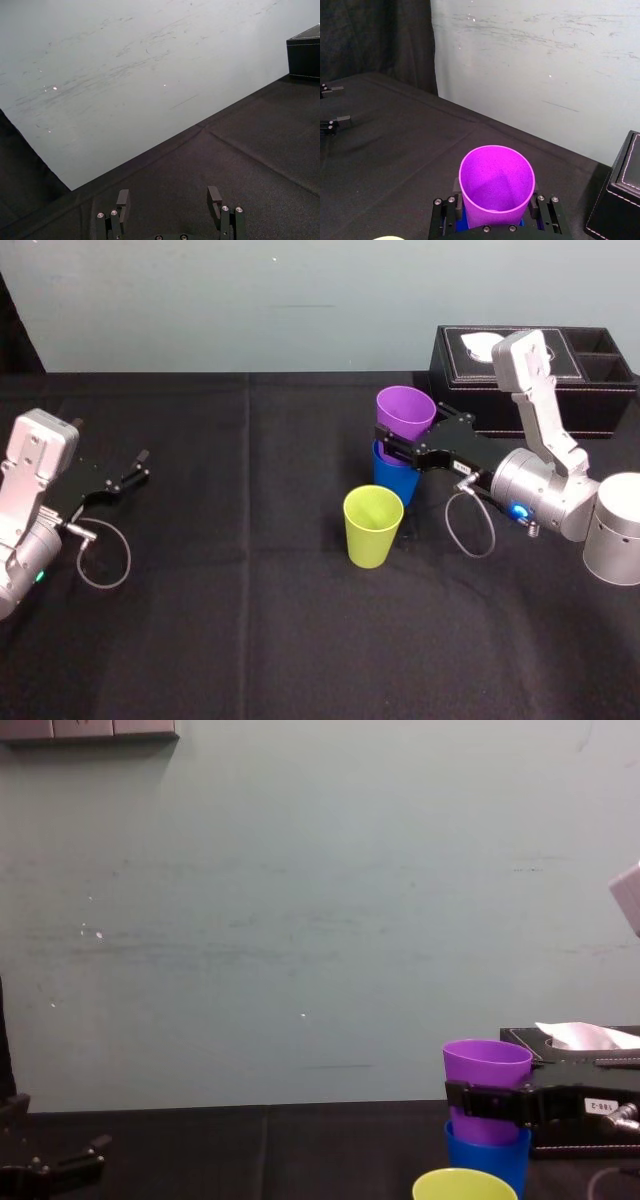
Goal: Stack the three plastic cups sequentially using one hand.
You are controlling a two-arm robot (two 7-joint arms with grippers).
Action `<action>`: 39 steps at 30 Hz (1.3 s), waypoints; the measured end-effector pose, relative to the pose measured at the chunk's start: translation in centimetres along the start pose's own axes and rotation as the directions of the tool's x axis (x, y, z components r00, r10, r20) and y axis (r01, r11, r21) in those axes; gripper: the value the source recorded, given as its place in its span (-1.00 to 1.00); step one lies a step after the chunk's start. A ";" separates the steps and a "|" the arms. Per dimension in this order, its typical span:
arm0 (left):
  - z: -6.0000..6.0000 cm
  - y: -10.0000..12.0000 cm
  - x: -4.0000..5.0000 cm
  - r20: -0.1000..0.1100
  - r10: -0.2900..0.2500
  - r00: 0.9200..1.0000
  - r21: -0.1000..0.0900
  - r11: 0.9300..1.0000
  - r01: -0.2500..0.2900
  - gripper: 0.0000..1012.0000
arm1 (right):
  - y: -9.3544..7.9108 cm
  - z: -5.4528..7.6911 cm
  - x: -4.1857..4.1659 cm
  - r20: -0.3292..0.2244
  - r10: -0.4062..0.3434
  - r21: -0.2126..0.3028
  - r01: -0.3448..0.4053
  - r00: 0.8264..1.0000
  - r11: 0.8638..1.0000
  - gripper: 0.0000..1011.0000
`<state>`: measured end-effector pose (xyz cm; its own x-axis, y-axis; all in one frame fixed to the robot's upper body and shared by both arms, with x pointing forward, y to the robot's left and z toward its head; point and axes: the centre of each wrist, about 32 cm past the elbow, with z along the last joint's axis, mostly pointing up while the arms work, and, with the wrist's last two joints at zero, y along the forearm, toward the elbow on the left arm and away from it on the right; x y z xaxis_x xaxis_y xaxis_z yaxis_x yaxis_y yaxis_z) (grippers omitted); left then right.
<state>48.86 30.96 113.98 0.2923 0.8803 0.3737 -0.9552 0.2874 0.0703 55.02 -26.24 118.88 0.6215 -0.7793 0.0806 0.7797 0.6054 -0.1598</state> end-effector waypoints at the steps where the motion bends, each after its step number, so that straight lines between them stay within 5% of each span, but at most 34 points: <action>1: 0.0 0.0 0.00 0.000 0.000 1.000 0.000 1.000 0.000 1.00 | 0.0 0.0 0.01 0.000 0.000 0.000 0.000 1.000 1.000 0.44; 10: 0.0 0.0 0.00 0.000 0.000 1.000 0.000 1.000 0.000 1.00 | 0.0 0.0 0.03 0.000 -0.001 0.000 0.001 1.000 1.000 0.51; 19: 0.0 0.0 0.00 0.000 0.000 1.000 0.000 1.000 0.000 1.00 | 0.0 0.1 0.04 -0.001 -0.001 0.000 0.001 1.000 1.000 0.98; 30: 0.0 0.0 0.00 0.000 0.000 1.000 0.000 1.000 0.000 1.00 | 0.0 0.1 0.03 -0.001 -0.001 0.001 0.001 1.000 1.000 0.98; 39: 0.0 0.0 0.00 0.000 0.000 1.000 0.000 1.000 0.000 1.00 | -0.6 0.8 -0.10 0.033 0.004 0.061 -0.007 0.999 0.998 0.98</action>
<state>48.86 30.97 113.98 0.2923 0.8803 0.3737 -0.9552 0.2873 0.0703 54.58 -26.37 119.71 0.6272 -0.7707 0.1126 0.7788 0.6192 -0.1002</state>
